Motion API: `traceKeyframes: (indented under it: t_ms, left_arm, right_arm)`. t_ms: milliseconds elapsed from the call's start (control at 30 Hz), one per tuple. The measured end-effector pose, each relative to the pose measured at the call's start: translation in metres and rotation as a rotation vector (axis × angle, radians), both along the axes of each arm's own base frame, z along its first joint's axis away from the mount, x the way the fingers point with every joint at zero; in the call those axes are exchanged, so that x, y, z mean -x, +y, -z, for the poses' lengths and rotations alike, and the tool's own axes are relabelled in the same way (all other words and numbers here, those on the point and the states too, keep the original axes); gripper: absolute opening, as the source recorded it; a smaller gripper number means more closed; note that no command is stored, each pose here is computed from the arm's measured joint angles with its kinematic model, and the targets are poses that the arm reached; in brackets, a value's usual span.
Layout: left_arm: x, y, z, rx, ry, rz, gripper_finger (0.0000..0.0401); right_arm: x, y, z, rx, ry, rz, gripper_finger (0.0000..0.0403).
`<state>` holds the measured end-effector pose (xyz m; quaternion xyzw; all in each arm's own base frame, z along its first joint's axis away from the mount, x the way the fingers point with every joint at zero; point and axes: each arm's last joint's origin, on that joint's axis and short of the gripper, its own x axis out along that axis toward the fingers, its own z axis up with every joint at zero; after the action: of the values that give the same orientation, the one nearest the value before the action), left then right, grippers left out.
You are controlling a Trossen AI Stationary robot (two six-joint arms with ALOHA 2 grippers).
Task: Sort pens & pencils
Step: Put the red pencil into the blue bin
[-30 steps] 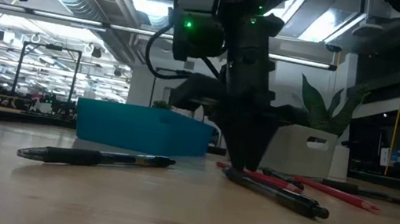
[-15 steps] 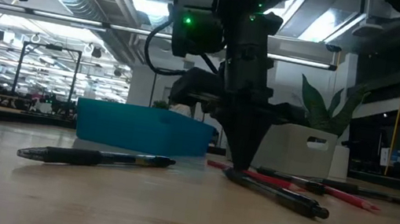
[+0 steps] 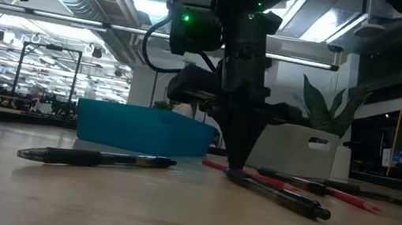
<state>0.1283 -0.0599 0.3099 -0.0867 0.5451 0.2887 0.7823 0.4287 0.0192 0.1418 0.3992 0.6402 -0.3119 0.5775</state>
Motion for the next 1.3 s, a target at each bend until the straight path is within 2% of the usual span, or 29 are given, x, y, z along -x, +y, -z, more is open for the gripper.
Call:
traceKeyframes:
  t_ms: [567, 700, 967, 1300]
  left_arm:
    - [0.0000, 0.0000, 0.0000, -0.002, 0.002, 0.005, 0.0081]
    - [0.0000, 0.0000, 0.0000, -0.002, 0.002, 0.005, 0.0081]
    - [0.0000, 0.0000, 0.0000, -0.002, 0.001, 0.005, 0.0081]
    - [0.0000, 0.0001, 0.0000, -0.002, 0.001, 0.004, 0.0081]
  right_arm:
    - [-0.0007, -0.0011, 0.0019, 0.040, -0.004, -0.003, 0.0063]
    - [-0.0006, -0.0011, 0.0019, 0.040, -0.004, -0.002, 0.0057]
    - [-0.0005, -0.0012, 0.0010, 0.045, -0.006, -0.001, 0.0019]
    - [-0.0004, -0.0013, 0.0004, 0.046, -0.006, -0.001, 0.0015]
